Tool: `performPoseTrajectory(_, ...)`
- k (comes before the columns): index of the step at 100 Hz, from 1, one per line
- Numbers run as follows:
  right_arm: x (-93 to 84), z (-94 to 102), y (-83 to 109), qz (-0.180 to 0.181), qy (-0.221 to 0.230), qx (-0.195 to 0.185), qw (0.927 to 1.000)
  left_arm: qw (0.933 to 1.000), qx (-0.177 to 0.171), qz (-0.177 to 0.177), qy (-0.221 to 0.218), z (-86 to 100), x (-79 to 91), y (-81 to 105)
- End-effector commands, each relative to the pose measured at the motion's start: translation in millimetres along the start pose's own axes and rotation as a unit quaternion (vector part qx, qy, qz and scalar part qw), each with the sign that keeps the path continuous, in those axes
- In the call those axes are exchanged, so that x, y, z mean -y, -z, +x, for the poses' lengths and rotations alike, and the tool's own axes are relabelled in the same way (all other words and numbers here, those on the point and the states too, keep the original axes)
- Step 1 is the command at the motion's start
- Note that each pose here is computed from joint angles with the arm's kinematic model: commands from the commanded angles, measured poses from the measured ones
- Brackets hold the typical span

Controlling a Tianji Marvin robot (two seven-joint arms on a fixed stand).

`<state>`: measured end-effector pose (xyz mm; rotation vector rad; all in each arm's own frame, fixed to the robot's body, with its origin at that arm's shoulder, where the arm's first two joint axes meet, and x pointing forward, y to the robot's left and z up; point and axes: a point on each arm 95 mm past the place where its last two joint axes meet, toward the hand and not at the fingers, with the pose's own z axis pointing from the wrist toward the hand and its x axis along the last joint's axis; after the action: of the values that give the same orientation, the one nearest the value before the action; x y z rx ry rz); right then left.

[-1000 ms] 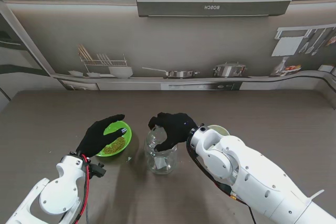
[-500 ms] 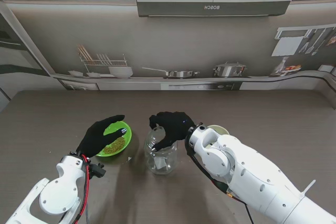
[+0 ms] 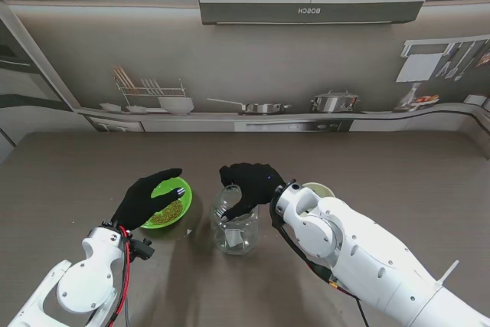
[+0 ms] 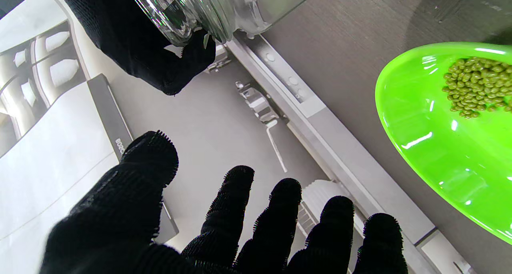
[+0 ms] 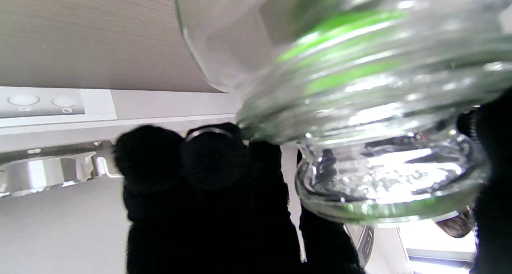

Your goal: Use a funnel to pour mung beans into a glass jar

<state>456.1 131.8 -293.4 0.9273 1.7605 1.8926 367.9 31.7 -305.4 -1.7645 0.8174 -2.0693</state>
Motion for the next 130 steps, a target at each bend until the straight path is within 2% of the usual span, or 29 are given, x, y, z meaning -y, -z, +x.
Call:
performPoseTrajectory(1,17.9,4.9,5.5,0.026,-0.009,0.005,0.9996,1.0,-0.002,-0.009,0.002,2.5,-1.4,0.0)
performPoseTrajectory(25,2.4,9.8,1.2,0.009,-0.03,0.014,0.9994,1.0,-0.001,-0.008,0.002,2.4,-1.1,0.1)
performPoseTrajectory(87,-16.4,10.5,2.2,-0.019,-0.051,0.03,0.9981,0.9999,-0.001,-0.011,0.003,2.1,-1.8,-0.6)
performPoseTrajectory(130,-35.0,6.0,19.4,-0.04,-0.068,0.056,0.9953,0.9999,0.0,-0.012,0.004,1.8,-2.3,-1.3)
